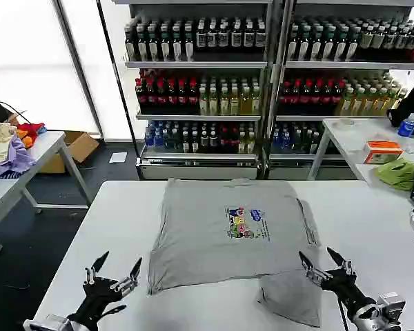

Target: Fold and organize the clothes.

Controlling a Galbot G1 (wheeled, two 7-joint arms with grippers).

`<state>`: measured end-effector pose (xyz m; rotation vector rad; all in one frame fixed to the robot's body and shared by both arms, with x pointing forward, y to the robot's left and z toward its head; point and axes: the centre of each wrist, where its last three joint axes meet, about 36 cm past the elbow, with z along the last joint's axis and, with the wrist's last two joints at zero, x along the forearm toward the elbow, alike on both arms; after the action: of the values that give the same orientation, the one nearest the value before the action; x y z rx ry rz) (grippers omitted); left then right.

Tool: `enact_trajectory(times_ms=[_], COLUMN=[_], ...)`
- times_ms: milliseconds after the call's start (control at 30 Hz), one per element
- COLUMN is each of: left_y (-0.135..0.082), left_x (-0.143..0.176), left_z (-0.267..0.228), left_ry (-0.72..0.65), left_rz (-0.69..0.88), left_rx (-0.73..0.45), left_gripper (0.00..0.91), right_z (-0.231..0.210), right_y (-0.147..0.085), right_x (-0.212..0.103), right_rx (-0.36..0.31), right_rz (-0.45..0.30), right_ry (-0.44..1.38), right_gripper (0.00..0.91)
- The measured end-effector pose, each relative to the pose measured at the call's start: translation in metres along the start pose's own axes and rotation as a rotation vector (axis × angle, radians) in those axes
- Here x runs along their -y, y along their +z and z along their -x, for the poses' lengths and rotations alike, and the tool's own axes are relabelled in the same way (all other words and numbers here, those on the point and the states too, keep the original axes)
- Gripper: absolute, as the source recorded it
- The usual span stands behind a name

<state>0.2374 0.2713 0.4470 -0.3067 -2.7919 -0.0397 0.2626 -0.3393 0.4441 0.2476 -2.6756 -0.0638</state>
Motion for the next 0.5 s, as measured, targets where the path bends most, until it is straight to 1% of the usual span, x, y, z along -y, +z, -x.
enact_trajectory(times_ms=[267,500], left_y=[0.014,0.024], left_x=[0.018,0.032], left_z=[0.004,0.011], left_ry=[0.048,0.067], left_rz=[-0.028,-0.057], left_rx=[-0.113,-0.166], left_gripper=[0.907,0.907], right_z=[-0.011,-0.018], right_y=[0.014,0.028], right_x=[-0.011,-0.019], right_rx=[-0.101,-0.168], right_rz=[0.001,0.012], right_ry=[0.03,0.043], right_gripper=[0.907,0.907])
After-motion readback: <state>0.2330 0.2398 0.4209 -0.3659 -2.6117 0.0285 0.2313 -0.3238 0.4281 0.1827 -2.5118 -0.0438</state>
